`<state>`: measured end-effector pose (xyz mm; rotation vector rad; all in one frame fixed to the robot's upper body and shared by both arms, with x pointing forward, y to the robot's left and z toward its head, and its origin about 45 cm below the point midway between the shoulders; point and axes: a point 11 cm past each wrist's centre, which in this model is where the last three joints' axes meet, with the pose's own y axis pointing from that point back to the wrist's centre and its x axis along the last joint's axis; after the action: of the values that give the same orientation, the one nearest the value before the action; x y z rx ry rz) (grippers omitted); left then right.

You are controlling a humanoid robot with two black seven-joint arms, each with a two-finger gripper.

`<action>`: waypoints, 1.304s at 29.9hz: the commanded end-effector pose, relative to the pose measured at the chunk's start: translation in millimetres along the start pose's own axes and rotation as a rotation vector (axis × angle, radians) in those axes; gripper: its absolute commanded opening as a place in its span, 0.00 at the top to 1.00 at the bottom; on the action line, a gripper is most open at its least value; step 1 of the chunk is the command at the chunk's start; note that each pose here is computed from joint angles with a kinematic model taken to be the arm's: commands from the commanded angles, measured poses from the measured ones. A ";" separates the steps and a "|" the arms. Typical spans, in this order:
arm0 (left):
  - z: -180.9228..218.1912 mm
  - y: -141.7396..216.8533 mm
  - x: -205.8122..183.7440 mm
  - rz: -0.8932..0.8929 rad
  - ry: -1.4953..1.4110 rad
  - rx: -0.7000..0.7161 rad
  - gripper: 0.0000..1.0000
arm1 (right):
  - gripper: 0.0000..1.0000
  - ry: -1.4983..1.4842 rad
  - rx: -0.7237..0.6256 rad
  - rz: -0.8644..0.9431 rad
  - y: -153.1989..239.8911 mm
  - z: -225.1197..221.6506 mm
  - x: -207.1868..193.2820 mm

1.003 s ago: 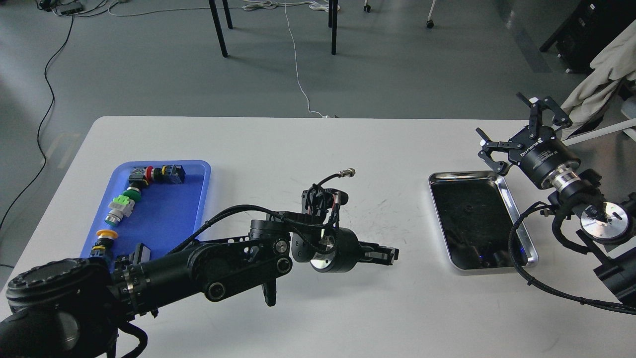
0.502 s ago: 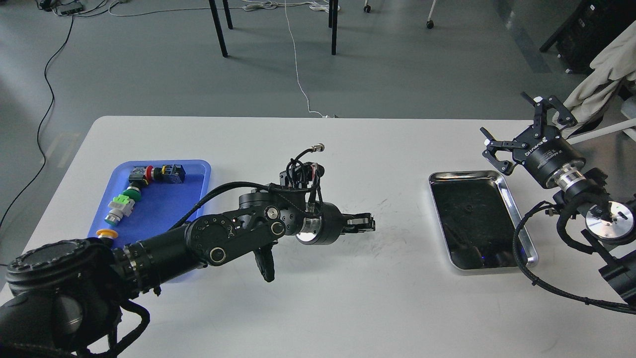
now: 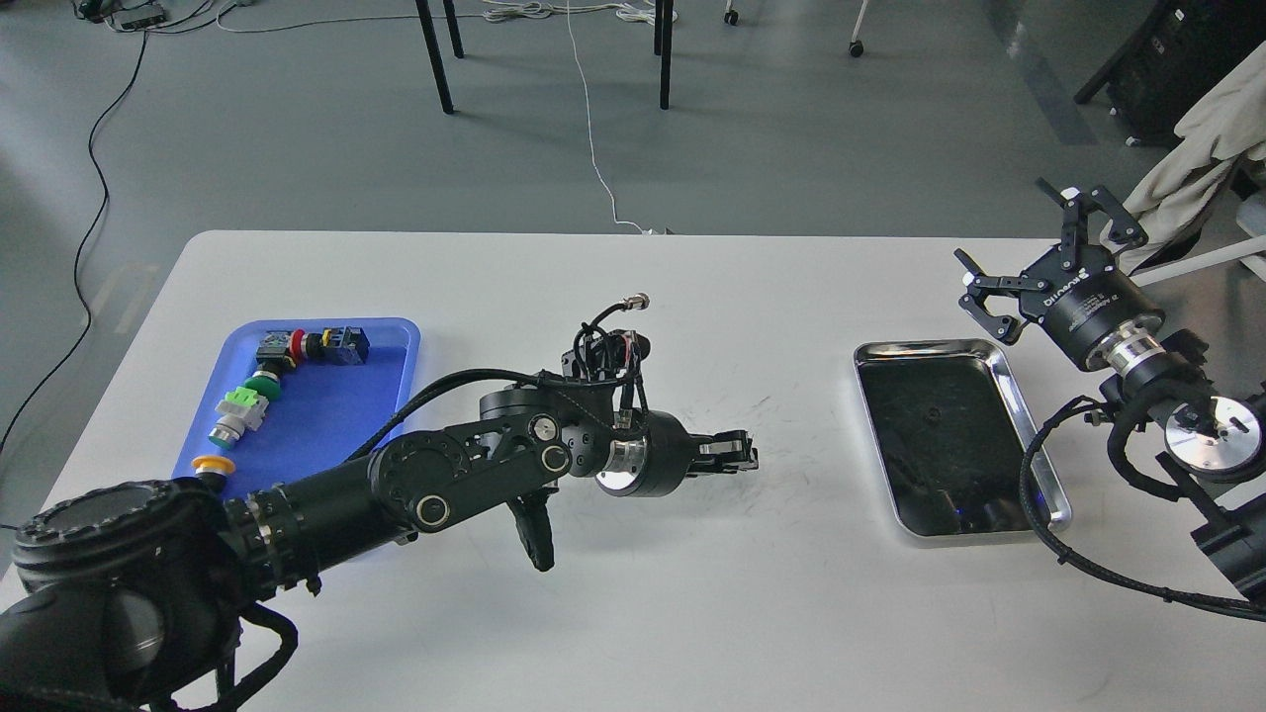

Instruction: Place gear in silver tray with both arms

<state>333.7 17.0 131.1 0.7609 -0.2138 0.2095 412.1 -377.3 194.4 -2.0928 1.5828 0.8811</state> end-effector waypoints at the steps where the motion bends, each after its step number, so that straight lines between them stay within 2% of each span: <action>1: 0.4 -0.6 -2.5 -0.006 0.017 -0.015 0.72 | 0.04 -0.001 -0.001 0.001 0.1 0.7 0.2; 17: 1.0 -2.5 -9.7 0.000 0.046 -0.035 0.46 | 0.04 -0.001 -0.001 0.001 0.1 0.7 0.2; 20: 1.2 -2.5 -8.4 0.010 0.071 -0.040 0.37 | 0.04 -0.001 -0.001 -0.001 -0.1 0.8 -0.2; 24: 4.8 -1.1 -3.6 0.022 0.087 -0.050 0.13 | 0.04 0.001 -0.003 -0.005 -1.2 -0.7 -1.9; 27: 9.1 0.9 1.9 0.029 0.086 -0.059 0.04 | 0.04 0.007 -0.001 -0.019 -5.2 -4.0 -7.2; 35: 54.8 23.3 42.3 0.111 0.104 -0.192 0.02 | 0.04 0.202 -0.111 -0.094 -33.3 -10.4 -45.8; 39: 25.8 70.7 78.1 0.207 0.118 -0.173 0.02 | 0.04 0.339 -0.192 -0.146 -44.9 -8.3 -73.0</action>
<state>371.1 18.7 202.5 0.5455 -0.1771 0.3620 440.6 -332.8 235.7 -2.4345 1.5364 0.7413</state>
